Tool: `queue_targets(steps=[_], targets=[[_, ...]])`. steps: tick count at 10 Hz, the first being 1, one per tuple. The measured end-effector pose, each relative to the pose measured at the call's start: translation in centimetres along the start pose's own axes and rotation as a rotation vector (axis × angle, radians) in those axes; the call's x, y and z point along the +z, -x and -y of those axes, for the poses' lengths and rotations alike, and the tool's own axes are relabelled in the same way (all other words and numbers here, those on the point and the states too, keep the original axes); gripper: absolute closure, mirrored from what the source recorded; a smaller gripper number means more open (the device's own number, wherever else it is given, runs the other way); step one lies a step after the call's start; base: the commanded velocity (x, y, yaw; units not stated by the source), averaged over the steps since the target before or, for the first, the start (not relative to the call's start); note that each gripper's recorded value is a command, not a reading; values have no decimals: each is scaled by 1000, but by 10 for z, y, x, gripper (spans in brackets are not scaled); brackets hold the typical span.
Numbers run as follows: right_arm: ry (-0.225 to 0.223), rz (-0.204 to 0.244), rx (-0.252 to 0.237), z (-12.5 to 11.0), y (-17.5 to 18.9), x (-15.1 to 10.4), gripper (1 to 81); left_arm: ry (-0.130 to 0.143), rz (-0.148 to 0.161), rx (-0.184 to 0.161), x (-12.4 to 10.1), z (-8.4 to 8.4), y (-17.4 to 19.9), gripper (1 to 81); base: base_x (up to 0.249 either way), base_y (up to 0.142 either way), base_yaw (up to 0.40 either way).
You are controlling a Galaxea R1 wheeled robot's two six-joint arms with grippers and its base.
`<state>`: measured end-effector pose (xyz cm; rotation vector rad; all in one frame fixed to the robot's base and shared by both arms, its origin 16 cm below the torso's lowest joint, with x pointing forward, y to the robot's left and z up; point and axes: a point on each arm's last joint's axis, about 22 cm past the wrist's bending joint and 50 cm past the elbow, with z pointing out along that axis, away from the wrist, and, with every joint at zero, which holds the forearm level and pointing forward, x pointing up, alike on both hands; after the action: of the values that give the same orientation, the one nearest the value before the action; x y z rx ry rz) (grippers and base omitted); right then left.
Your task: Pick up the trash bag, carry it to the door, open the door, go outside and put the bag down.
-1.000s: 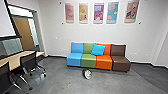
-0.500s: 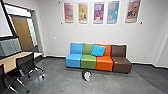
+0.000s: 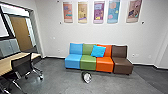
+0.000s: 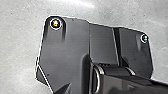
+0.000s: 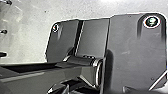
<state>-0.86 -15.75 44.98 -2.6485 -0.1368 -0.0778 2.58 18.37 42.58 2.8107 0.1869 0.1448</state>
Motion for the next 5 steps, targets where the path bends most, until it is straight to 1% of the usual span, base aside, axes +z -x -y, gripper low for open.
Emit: queue_targets(steps=[5], targets=[[0, 0, 0, 0, 0, 0, 10, 0, 0, 0, 0, 0, 0, 10, 159, 0, 0]])
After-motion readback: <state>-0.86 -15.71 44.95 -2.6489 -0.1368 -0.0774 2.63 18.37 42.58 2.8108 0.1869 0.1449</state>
